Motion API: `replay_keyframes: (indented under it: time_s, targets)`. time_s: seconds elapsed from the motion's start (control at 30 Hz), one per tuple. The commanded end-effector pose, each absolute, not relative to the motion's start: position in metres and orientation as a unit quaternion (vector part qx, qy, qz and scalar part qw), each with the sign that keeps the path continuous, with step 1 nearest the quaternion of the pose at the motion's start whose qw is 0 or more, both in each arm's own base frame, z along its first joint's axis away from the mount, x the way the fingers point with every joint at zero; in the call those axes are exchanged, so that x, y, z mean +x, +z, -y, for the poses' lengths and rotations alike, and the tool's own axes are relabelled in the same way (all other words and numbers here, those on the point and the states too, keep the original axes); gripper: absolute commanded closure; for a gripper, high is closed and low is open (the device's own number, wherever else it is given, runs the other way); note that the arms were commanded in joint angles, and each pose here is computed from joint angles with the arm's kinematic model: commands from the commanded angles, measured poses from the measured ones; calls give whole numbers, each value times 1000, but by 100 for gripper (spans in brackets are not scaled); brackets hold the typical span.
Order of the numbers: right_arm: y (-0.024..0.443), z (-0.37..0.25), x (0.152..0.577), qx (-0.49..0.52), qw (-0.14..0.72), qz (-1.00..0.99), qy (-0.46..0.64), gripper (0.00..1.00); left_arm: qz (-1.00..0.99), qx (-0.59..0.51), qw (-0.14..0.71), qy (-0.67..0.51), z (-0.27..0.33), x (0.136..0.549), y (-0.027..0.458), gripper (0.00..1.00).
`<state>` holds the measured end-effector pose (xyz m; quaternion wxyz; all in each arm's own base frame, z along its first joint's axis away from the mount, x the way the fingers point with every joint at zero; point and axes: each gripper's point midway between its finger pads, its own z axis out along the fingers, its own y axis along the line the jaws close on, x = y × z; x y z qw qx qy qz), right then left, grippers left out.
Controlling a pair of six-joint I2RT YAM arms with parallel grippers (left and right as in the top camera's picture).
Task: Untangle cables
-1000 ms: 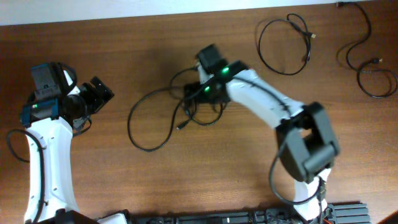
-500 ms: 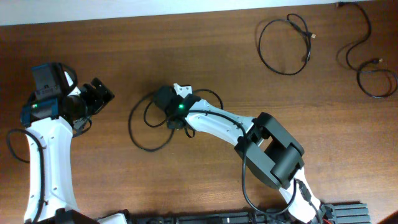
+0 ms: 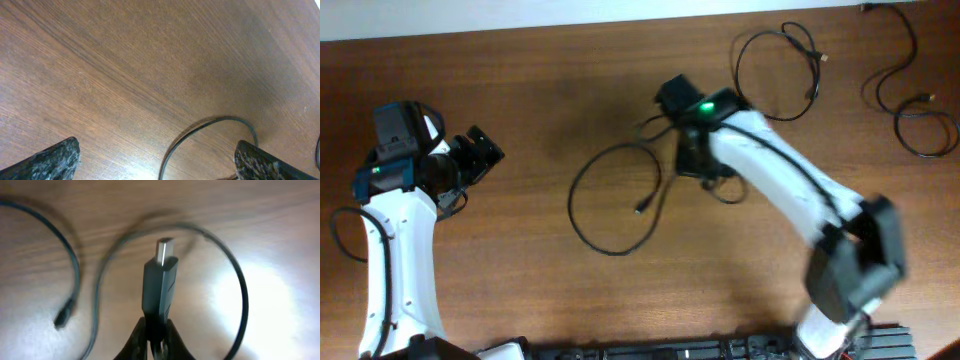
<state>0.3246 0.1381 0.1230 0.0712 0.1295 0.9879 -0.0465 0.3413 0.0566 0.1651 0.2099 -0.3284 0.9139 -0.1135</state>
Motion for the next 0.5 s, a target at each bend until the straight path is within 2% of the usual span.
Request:
replay_keyframes:
  time_s: [0.0, 0.07, 0.17, 0.3, 0.37, 0.47]
  targets:
    - [167, -68, 307, 189, 88, -973, -95, 96, -913, -333, 207, -117, -56, 341, 163, 1]
    - [188, -14, 289, 241, 88, -955, -146, 96, -913, -333, 206, -117, -56, 341, 163, 1]
    - [225, 65, 267, 350, 133, -908, -186, 96, -913, -333, 206, -117, -56, 341, 163, 1]
    - [286, 175, 179, 546, 203, -775, -247, 96, -913, -332, 206, -117, -56, 341, 163, 1]
    - [317, 214, 122, 628, 246, -684, -276, 96, -913, -333, 206, -117, -56, 341, 163, 1]
    - [333, 224, 111, 658, 310, -652, -213, 96, -913, -332, 207, -117, -56, 341, 163, 1]
